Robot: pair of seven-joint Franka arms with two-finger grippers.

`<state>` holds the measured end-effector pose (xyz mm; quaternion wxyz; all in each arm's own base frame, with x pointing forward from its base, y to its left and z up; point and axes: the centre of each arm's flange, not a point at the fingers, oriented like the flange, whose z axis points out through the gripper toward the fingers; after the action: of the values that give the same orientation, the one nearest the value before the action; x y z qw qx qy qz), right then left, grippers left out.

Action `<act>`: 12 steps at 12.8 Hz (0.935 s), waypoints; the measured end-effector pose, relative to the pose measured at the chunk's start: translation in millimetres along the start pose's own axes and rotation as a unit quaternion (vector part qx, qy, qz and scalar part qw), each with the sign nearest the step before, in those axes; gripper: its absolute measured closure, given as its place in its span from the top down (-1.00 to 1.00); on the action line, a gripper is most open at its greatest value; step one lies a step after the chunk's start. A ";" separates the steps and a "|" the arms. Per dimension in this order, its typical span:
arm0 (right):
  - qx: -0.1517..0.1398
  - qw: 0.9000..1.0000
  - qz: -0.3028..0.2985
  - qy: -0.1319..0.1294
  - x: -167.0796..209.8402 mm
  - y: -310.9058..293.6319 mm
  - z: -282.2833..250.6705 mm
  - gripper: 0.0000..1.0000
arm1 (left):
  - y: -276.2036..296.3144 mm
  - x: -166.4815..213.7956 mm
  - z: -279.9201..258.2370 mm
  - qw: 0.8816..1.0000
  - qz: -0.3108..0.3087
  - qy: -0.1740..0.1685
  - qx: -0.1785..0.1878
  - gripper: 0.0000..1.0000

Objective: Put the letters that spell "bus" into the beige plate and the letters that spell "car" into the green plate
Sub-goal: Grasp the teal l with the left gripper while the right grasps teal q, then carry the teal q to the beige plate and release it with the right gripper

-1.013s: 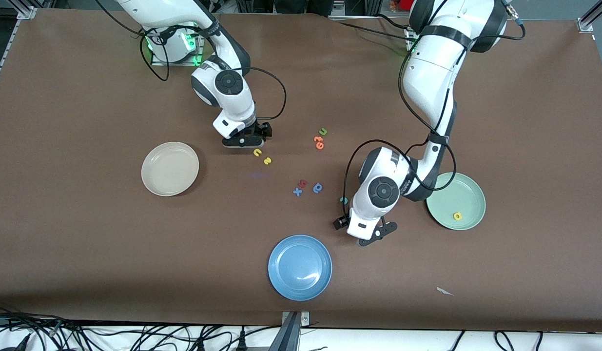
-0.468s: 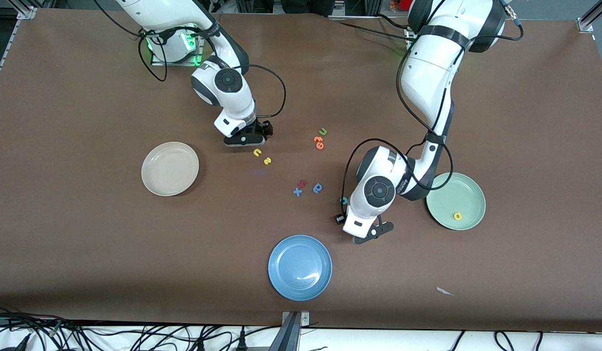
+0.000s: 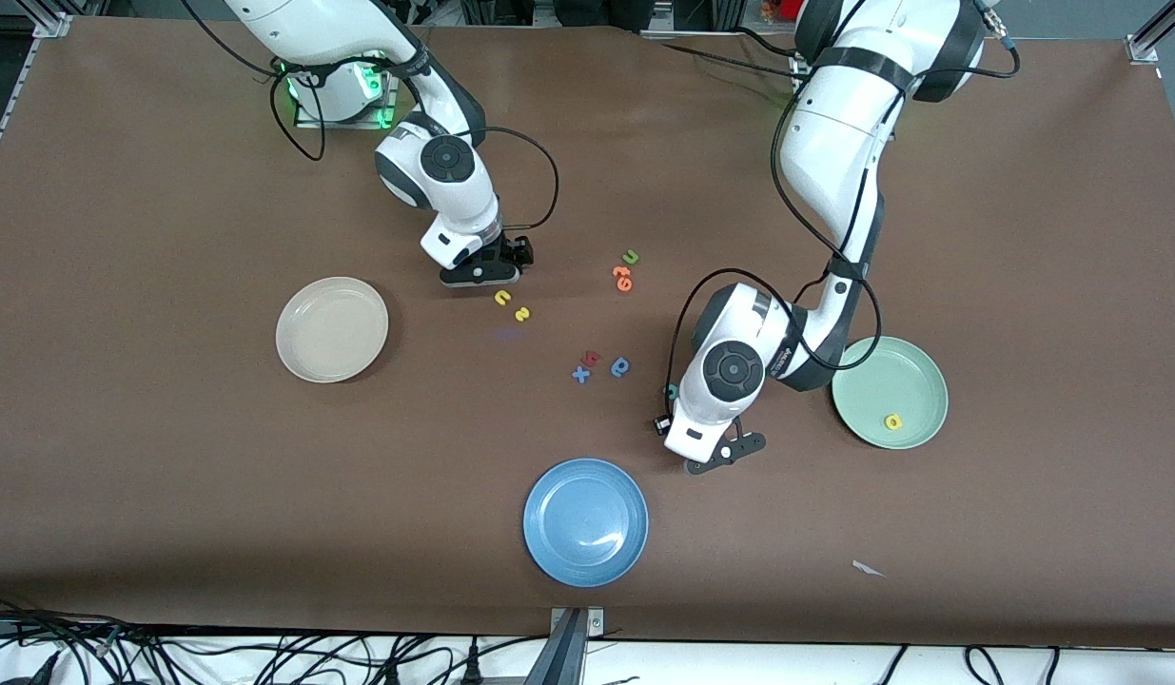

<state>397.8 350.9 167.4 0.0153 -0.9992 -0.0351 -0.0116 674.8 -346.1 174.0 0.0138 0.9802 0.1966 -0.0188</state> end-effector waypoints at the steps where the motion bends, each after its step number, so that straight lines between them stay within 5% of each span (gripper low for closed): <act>1: 0.000 1.000 0.000 0.001 0.2 0.2 0.1 0.76 | 0.0 -0.1 0.0 1.000 0.000 0.000 0.000 -0.59; 3: -0.001 1.000 -0.004 0.004 0.8 0.4 -0.8 0.37 | 0.0 -0.2 0.0 1.000 0.001 0.000 0.001 -0.67; 8: 0.002 1.000 -0.007 0.009 1.6 -1.2 -3.7 -0.06 | -0.1 -0.5 0.2 1.000 0.001 0.000 0.003 -0.96; 10: 0.004 1.000 -0.008 0.013 2.4 -2.8 -8.5 -0.37 | -0.1 -0.5 0.2 1.000 0.001 0.000 0.003 -0.97; 12: 0.004 1.000 -0.008 0.012 2.3 -1.8 -7.0 -0.39 | -0.1 -0.5 0.2 1.000 0.001 0.000 0.003 -0.98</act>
<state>399.7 352.6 174.4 0.0193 -0.9986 -0.0429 -0.0237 674.3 -346.2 173.8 0.0114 0.9804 0.1956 -0.0196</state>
